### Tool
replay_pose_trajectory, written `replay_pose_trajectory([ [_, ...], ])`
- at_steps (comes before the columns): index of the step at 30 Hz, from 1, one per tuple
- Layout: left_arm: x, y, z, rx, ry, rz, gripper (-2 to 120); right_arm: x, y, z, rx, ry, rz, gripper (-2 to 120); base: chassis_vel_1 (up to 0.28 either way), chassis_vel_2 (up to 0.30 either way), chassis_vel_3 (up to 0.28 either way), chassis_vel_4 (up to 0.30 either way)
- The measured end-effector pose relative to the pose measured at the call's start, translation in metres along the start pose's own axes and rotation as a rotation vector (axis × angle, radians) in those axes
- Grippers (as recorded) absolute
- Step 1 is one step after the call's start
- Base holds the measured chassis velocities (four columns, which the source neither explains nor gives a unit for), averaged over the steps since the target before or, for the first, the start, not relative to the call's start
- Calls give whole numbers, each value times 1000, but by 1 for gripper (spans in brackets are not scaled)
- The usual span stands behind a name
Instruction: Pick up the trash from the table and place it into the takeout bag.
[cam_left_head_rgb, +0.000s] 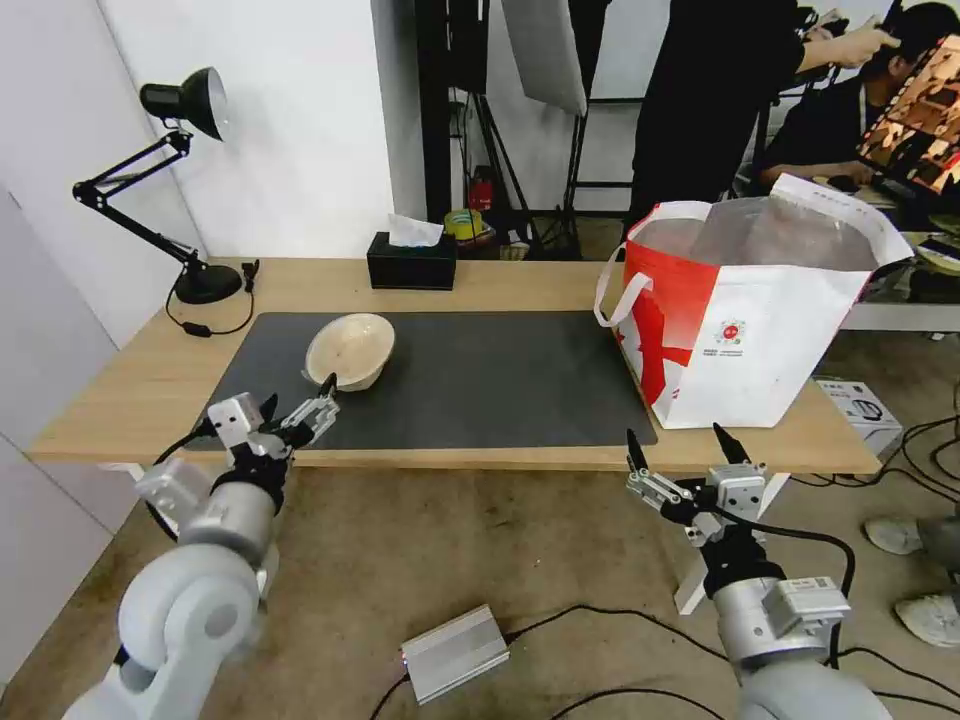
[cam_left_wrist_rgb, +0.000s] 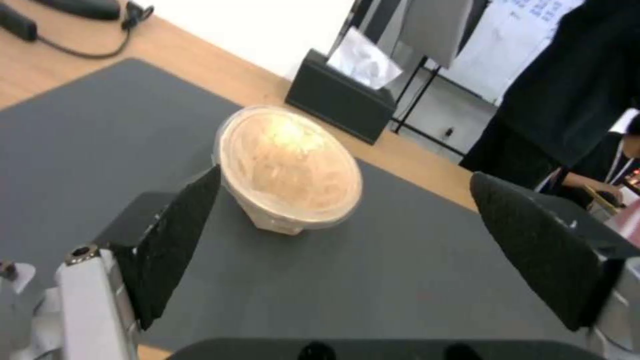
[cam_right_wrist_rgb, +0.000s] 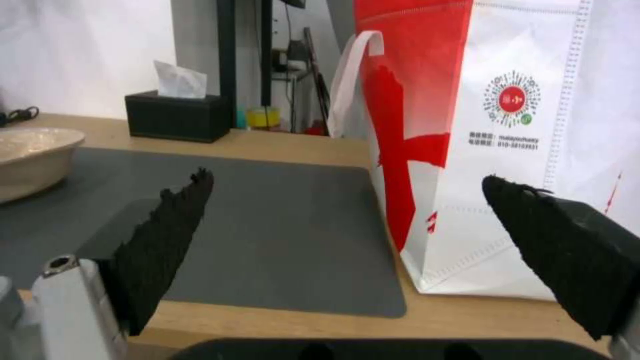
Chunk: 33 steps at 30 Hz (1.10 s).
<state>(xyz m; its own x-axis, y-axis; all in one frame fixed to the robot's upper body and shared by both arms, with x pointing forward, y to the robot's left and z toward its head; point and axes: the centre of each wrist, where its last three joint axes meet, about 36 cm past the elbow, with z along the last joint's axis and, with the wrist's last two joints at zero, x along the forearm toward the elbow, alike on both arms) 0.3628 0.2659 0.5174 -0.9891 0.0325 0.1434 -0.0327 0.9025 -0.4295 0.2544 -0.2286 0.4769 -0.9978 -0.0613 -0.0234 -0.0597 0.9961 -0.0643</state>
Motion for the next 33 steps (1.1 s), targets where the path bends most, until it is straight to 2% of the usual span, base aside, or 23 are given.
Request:
replay_pose_trajectory([
  [10,-45,3,-23,-8,77,-71,100,0,0,2,-1,7,4,100,0,0,0,0],
  [15,-75,5,-32,-24,168,-161,100,-4,-1,3,-6,4,6,100,0,0,0,0],
  [19,-93,5,-33,-18,222,-205,100,-5,-1,5,-8,7,5,100,0,0,0,0],
  [27,-121,5,-33,-43,271,-246,100,-6,-1,7,-11,10,3,100,0,0,0,0],
  [33,-151,-6,-33,-66,313,-270,100,-7,0,7,-13,12,3,100,0,0,0,0],
])
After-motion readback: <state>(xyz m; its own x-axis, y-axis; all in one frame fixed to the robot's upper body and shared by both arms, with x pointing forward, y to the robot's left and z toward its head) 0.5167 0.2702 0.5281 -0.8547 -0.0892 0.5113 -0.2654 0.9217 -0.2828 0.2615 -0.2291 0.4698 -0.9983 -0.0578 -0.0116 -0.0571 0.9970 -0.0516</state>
